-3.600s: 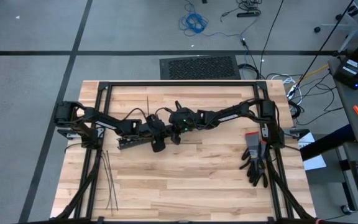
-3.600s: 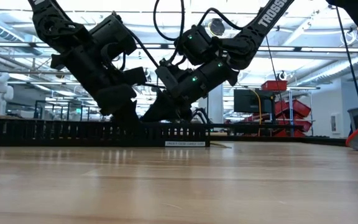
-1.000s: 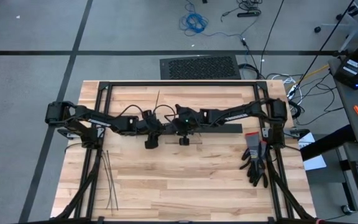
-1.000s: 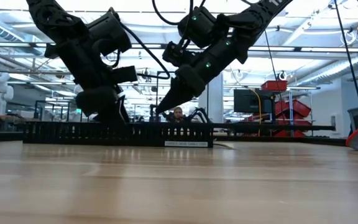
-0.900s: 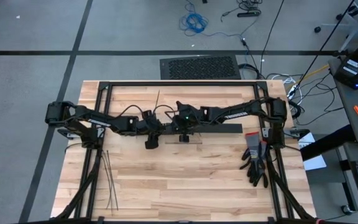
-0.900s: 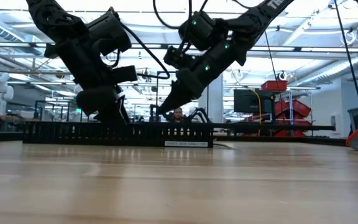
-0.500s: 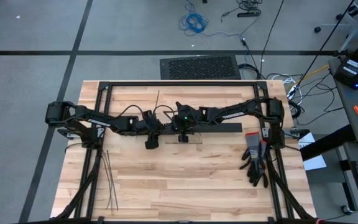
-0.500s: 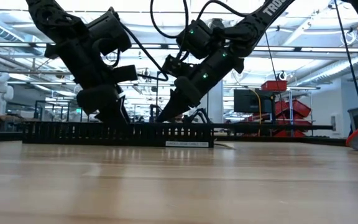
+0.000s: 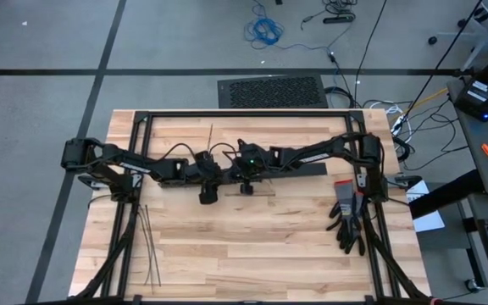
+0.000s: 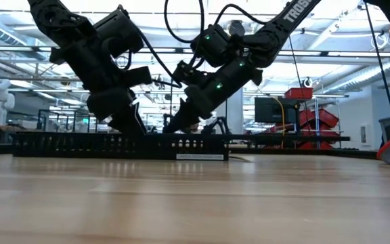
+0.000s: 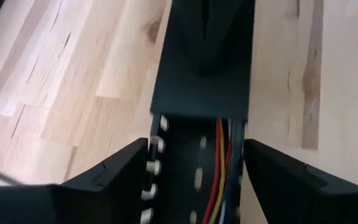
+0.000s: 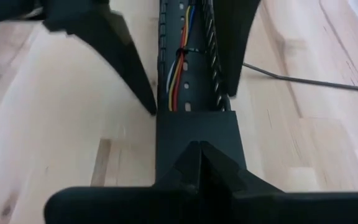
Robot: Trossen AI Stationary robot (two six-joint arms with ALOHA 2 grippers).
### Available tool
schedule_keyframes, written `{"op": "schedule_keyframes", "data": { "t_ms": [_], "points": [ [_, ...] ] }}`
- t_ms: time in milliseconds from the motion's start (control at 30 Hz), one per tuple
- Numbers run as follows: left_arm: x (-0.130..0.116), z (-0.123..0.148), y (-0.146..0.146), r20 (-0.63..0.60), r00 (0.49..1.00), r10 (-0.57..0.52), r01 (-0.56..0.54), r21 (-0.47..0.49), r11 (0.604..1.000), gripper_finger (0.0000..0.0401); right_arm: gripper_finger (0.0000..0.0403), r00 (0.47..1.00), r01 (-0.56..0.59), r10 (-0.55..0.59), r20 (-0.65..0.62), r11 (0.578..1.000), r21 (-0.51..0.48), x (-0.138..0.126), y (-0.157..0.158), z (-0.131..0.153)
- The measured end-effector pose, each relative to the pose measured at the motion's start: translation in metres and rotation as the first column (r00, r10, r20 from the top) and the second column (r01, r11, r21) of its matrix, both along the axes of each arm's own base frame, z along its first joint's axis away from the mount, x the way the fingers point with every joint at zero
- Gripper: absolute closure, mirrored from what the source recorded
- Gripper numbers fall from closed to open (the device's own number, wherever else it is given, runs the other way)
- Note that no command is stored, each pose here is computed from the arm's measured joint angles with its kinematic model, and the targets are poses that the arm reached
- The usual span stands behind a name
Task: Ziptie cables
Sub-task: Close the black cable duct
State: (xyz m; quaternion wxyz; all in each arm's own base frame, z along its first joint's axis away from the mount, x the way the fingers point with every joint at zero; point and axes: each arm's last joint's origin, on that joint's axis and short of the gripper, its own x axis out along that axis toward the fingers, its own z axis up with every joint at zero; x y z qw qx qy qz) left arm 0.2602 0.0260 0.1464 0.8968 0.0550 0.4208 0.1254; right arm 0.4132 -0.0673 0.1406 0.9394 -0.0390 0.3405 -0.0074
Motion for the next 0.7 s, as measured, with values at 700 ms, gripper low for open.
{"op": "schedule_keyframes", "data": {
  "t_ms": [700],
  "points": [
    [-0.0076,-0.0079,-0.0024,-0.027,0.998,0.055,-0.055,-0.016,0.998,0.0158,0.0403,1.000,0.013,-0.014,0.009,0.999,0.033,0.0027,-0.0058,-0.0102]
  ]
}}
